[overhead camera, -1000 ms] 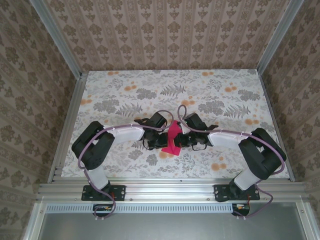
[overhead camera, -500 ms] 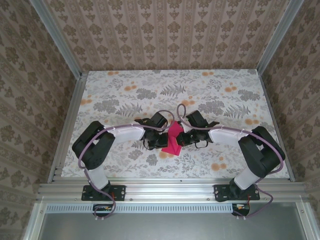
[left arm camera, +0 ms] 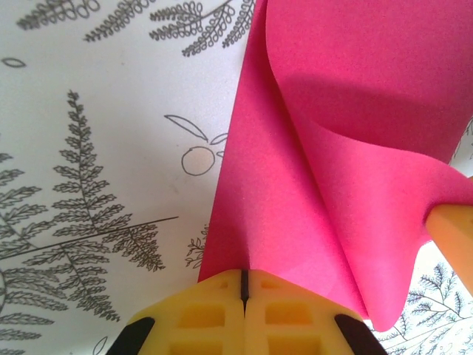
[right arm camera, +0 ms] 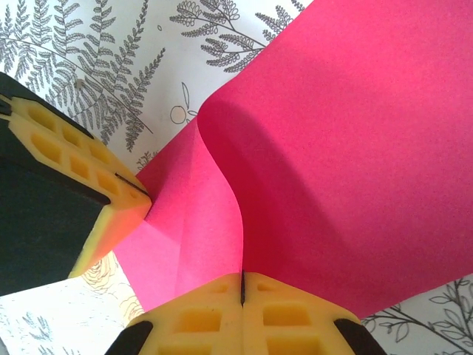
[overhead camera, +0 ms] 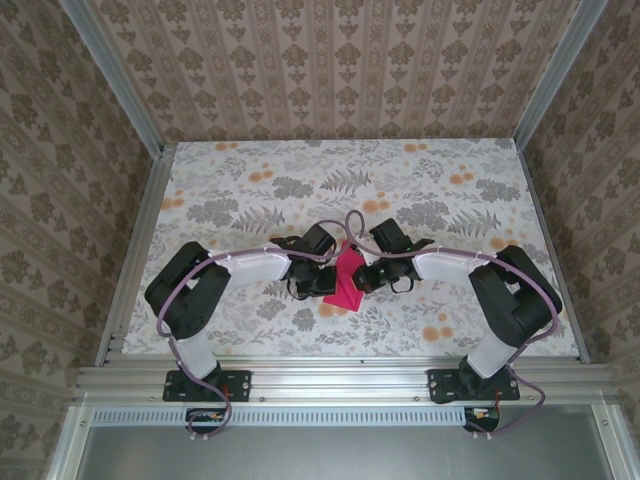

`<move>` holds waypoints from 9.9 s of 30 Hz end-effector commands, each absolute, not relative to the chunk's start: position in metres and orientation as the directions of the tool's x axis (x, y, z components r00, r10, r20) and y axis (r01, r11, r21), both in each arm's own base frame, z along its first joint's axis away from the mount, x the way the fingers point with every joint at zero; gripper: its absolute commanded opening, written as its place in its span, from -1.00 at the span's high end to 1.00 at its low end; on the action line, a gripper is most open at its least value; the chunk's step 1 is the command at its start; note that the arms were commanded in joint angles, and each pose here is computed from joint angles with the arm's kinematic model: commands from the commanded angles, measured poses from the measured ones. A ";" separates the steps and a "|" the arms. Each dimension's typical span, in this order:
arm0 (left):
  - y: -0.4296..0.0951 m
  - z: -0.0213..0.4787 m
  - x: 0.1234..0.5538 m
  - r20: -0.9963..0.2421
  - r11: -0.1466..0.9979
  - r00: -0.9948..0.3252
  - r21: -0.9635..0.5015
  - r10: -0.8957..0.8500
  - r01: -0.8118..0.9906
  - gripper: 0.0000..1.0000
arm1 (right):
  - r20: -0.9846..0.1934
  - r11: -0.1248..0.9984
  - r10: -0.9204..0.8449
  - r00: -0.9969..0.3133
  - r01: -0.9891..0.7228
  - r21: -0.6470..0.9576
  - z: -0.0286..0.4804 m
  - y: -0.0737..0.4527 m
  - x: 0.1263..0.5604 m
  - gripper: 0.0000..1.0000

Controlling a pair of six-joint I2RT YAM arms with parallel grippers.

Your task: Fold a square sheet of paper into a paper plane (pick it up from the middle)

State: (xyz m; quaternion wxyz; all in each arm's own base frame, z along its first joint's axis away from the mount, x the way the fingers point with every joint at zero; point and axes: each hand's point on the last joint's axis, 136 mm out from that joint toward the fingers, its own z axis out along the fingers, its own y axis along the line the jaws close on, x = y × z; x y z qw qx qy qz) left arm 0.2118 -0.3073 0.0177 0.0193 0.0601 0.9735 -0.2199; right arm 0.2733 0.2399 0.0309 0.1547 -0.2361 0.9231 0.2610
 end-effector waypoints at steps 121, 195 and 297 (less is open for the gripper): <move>-0.334 0.051 0.247 -0.104 0.800 -0.994 -0.600 -0.037 0.033 0.70 | -0.398 0.768 -0.340 -0.852 -0.496 0.405 0.018 0.234 0.280 0.83; -0.342 0.000 0.248 -0.047 0.825 -0.999 -0.565 -0.026 0.005 0.78 | -0.067 0.799 -0.153 -0.986 -0.163 0.578 0.024 0.241 0.234 0.75; -0.340 -0.002 0.248 -0.047 0.848 -0.999 -0.530 0.002 0.026 0.83 | -0.033 0.707 -0.011 -0.999 -0.031 0.706 0.048 0.244 0.243 0.76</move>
